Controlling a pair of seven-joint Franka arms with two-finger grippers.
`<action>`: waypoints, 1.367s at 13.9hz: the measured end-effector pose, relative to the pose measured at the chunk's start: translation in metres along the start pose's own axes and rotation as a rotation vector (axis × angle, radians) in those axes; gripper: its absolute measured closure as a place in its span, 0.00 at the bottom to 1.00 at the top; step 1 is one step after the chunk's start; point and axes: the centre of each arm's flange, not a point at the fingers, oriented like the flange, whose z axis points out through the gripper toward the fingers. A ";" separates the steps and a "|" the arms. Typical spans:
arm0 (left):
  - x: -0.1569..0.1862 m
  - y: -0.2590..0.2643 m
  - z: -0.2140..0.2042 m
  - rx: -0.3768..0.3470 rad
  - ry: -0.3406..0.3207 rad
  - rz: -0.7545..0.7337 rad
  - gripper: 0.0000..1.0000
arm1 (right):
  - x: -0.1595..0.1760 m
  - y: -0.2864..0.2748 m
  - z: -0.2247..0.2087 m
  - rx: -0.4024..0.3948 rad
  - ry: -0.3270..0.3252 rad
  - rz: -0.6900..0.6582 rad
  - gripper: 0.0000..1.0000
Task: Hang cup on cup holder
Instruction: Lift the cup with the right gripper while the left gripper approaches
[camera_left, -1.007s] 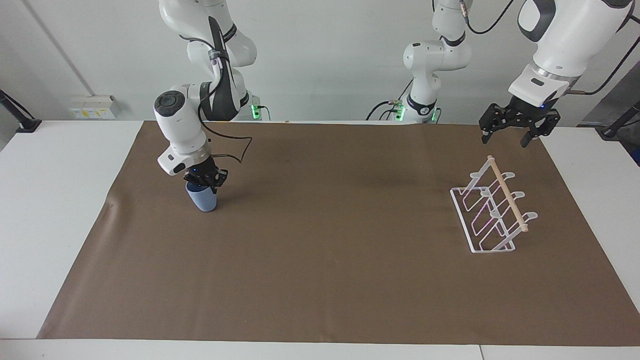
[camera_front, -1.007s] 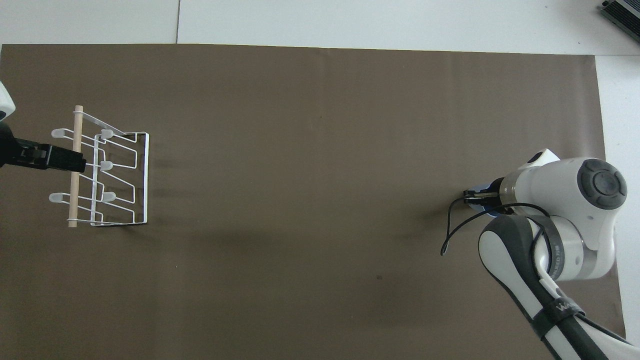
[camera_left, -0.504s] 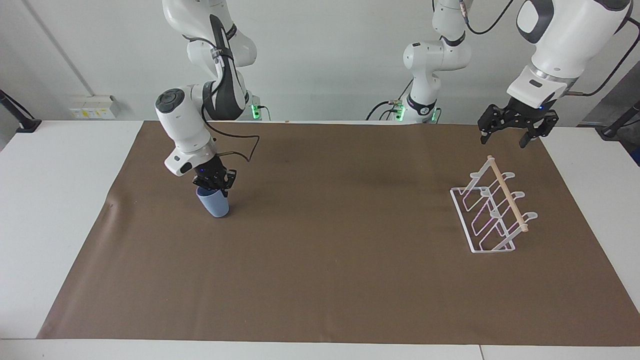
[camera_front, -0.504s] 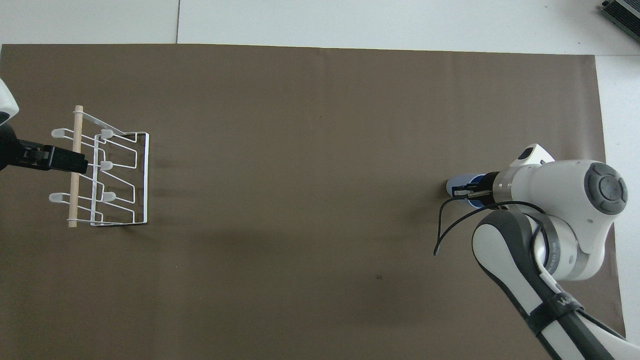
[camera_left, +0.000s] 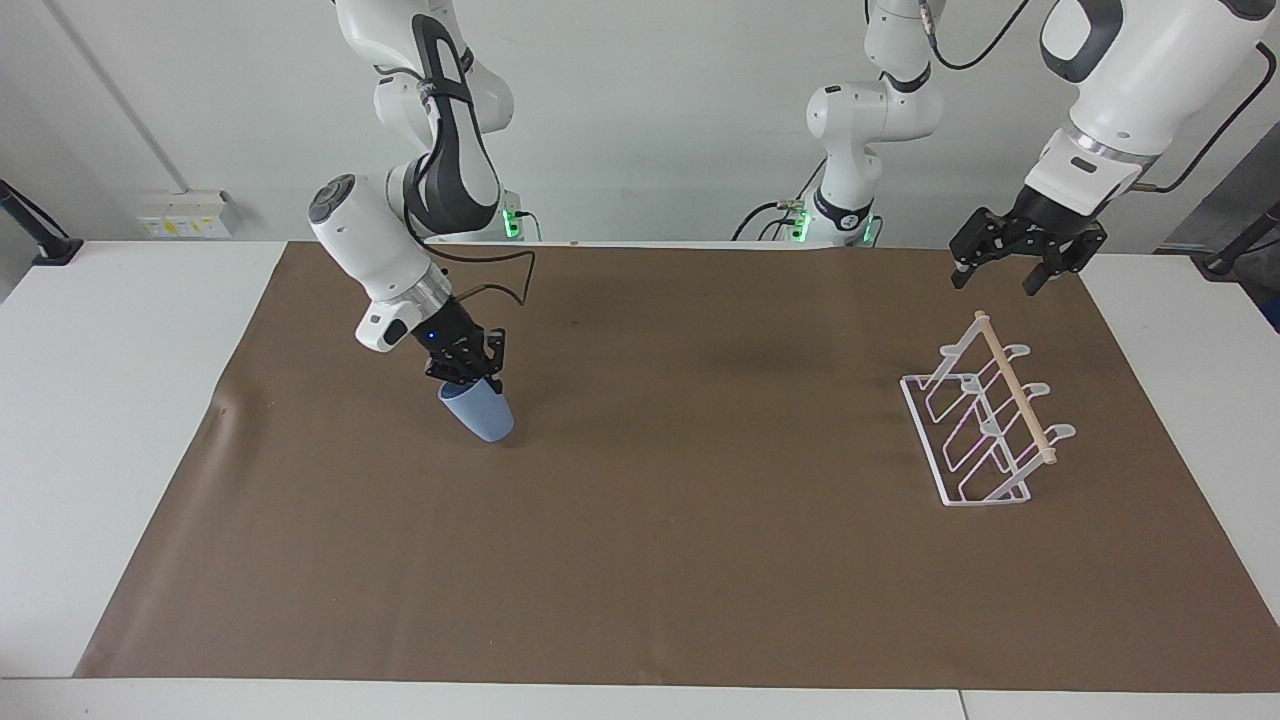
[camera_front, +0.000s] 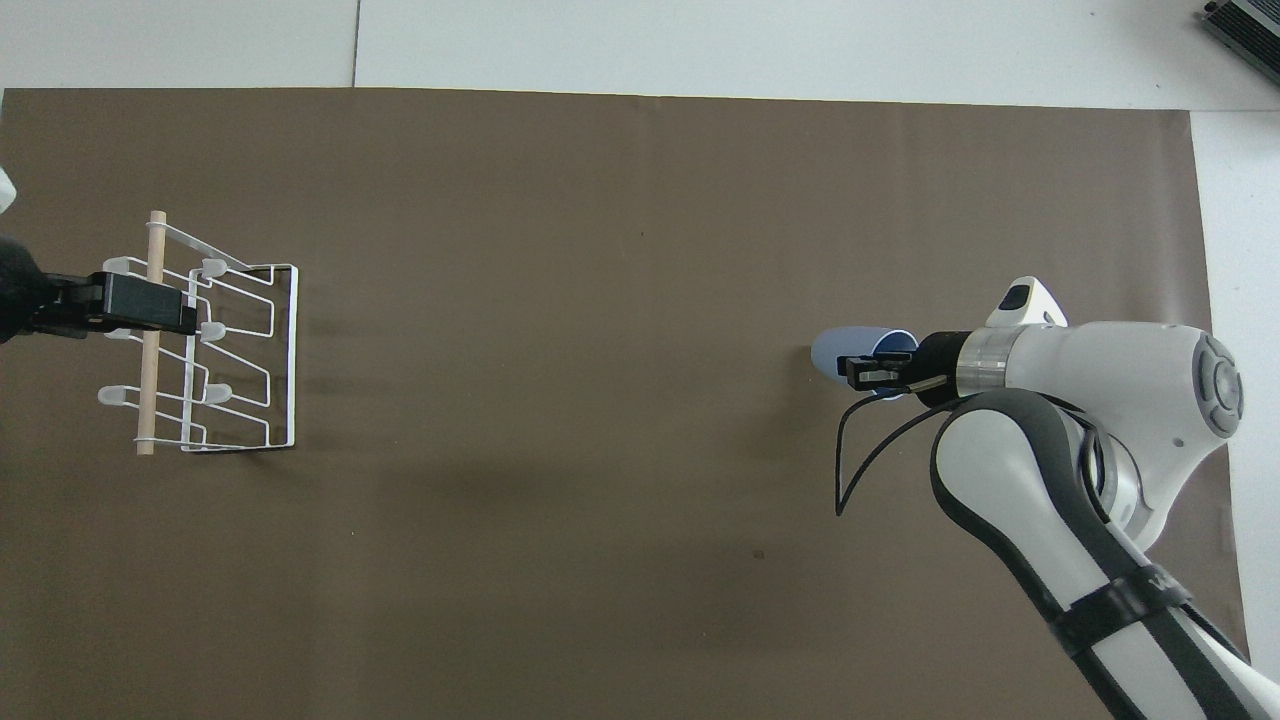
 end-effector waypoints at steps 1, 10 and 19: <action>-0.001 0.002 0.000 -0.024 -0.010 -0.062 0.00 | 0.001 -0.009 0.002 0.038 0.013 0.010 0.94; -0.010 0.032 0.003 -0.381 -0.188 -0.723 0.00 | 0.010 -0.125 0.018 0.432 0.114 0.199 0.94; -0.038 0.039 0.059 -0.529 -0.411 -1.068 0.00 | 0.011 -0.222 0.003 0.779 0.168 0.395 0.94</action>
